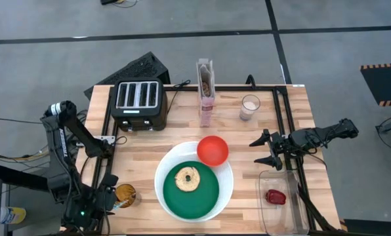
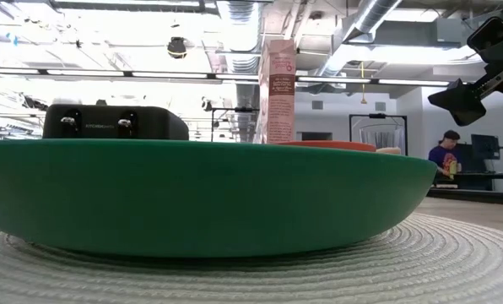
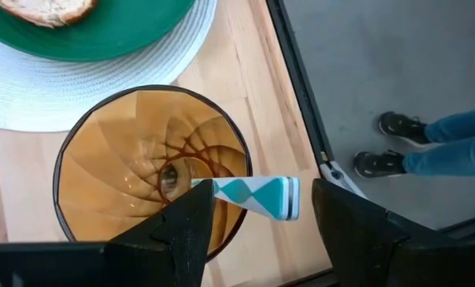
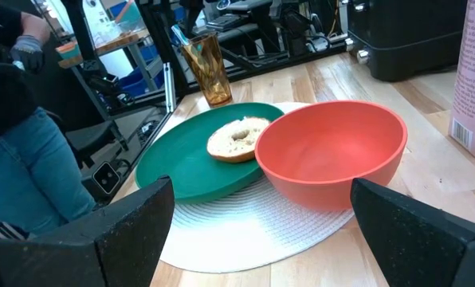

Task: Arrange a breakfast setting
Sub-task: Put the blue spoon from the yellow glass cup on the table mat to the top left of the green plate

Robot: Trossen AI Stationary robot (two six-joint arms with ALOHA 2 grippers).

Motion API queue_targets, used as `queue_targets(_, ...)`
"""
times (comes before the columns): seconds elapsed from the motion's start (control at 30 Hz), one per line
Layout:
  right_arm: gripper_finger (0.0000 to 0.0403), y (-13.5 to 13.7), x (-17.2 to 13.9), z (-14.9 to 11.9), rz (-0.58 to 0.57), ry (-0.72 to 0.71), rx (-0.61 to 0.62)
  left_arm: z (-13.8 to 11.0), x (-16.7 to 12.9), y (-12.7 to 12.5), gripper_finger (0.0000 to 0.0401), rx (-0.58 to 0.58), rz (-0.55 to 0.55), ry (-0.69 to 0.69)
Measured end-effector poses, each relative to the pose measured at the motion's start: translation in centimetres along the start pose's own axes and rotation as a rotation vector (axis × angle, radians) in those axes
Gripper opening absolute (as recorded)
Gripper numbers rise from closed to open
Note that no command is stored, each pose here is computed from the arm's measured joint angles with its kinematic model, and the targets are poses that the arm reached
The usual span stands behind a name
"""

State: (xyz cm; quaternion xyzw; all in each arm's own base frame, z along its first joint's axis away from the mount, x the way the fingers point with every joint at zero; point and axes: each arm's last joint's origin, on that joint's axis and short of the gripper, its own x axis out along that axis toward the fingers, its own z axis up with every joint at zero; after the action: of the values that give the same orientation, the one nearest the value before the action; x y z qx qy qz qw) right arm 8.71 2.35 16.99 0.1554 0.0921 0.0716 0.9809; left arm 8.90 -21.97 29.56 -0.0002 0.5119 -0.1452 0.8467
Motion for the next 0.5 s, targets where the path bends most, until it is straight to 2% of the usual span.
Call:
queue_targets(0.27,0.0399,0.00,-0.01,0.01,0.000,0.000,0.000,-0.09,0.01,0.13,0.0194,0.006,0.015,0.007)
queue_targets(0.5,0.0399,0.00,0.00,0.01,0.000,0.000,0.000,0.00,0.04,0.21,0.0138,0.007,0.023,0.000)
